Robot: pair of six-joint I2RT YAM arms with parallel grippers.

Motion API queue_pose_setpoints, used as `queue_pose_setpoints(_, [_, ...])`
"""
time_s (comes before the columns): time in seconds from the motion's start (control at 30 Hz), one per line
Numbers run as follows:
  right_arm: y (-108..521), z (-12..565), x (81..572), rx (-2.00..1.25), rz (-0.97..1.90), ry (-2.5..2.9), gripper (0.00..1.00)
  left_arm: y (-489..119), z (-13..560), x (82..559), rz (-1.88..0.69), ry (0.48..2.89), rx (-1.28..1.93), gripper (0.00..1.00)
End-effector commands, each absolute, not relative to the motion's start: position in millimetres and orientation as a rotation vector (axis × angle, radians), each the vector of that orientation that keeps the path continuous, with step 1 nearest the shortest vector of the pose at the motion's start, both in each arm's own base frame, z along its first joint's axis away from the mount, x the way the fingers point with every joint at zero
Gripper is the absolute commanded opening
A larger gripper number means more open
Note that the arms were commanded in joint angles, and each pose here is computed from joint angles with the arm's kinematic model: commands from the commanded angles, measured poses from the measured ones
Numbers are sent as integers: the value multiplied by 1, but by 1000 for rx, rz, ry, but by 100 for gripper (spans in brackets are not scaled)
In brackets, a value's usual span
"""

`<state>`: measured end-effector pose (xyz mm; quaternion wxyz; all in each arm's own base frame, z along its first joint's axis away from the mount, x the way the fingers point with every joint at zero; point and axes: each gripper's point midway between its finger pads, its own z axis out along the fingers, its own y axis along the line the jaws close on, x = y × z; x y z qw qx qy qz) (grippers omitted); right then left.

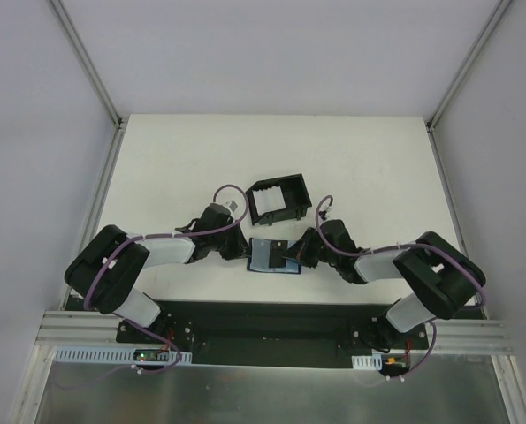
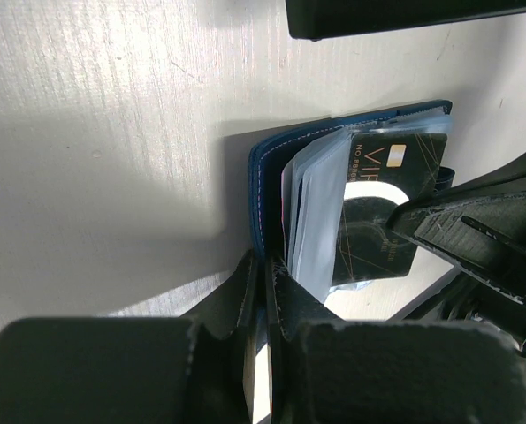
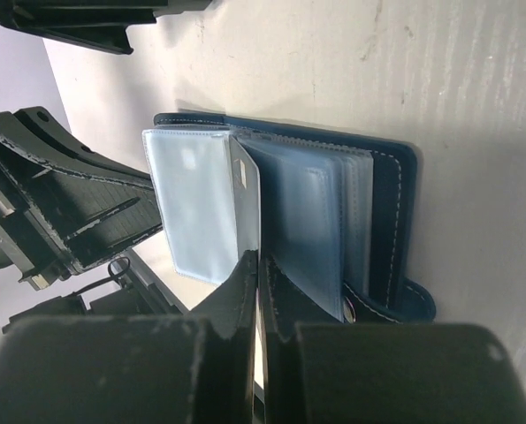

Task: Put the credit cards into the card holder
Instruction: Insert the credit card into the card holder.

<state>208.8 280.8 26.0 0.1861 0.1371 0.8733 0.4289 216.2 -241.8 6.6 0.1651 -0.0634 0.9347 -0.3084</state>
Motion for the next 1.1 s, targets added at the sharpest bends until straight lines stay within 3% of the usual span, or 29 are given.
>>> queue_pose_setpoints(0.0, [287,15,201,357,1202,2518,0,-188,-48,171,-519,2898,-187,0])
queue_pose_setpoints(1.07, [293,17,189,296,1247,2622,0,-191,-47,175,-526,2895,-171,0])
